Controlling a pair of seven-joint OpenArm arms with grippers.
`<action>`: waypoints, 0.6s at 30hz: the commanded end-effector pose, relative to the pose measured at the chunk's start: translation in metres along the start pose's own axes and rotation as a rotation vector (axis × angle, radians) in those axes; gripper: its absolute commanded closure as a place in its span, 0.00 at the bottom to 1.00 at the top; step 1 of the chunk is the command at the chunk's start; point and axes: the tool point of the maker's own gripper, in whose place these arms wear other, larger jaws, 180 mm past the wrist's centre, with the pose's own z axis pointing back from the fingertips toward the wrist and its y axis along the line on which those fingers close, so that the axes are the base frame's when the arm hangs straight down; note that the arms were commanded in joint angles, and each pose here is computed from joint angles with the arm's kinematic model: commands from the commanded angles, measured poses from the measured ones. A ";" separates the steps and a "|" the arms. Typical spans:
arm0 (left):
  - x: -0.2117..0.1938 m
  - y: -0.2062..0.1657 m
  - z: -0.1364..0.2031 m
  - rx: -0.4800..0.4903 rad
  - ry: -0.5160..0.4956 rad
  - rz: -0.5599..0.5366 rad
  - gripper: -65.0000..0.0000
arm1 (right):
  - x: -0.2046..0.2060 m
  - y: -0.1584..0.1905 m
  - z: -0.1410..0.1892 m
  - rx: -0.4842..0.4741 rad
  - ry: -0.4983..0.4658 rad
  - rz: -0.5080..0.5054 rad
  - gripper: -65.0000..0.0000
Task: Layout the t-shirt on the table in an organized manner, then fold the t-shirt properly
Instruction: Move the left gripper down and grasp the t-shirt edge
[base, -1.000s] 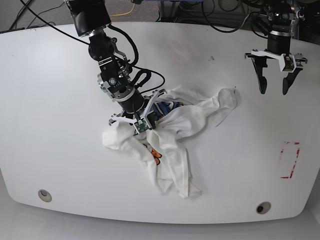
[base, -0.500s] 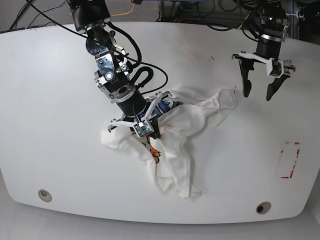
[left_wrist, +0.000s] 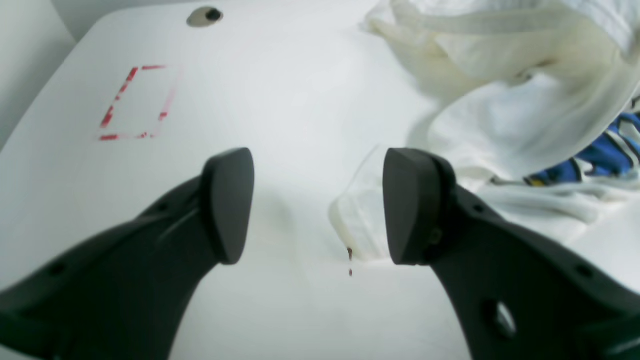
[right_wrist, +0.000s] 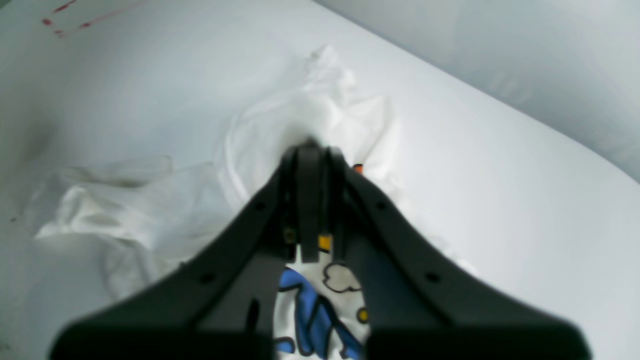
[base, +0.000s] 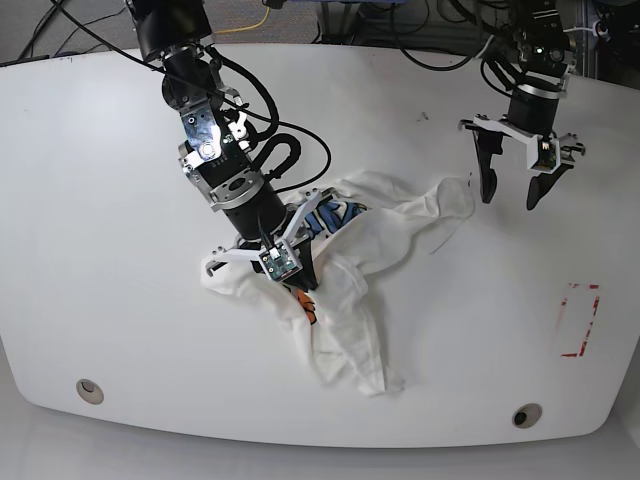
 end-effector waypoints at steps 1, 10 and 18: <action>0.006 0.003 -0.006 0.005 -0.015 0.004 0.40 | 0.025 -0.005 0.003 -0.013 -0.080 0.013 1.00; -0.020 -0.003 -0.033 -0.066 0.089 0.014 0.40 | 0.038 -0.016 0.004 -0.027 -0.110 0.053 1.00; -0.038 -0.016 -0.036 -0.140 0.150 0.025 0.40 | 0.045 -0.022 0.003 -0.032 -0.124 0.074 1.00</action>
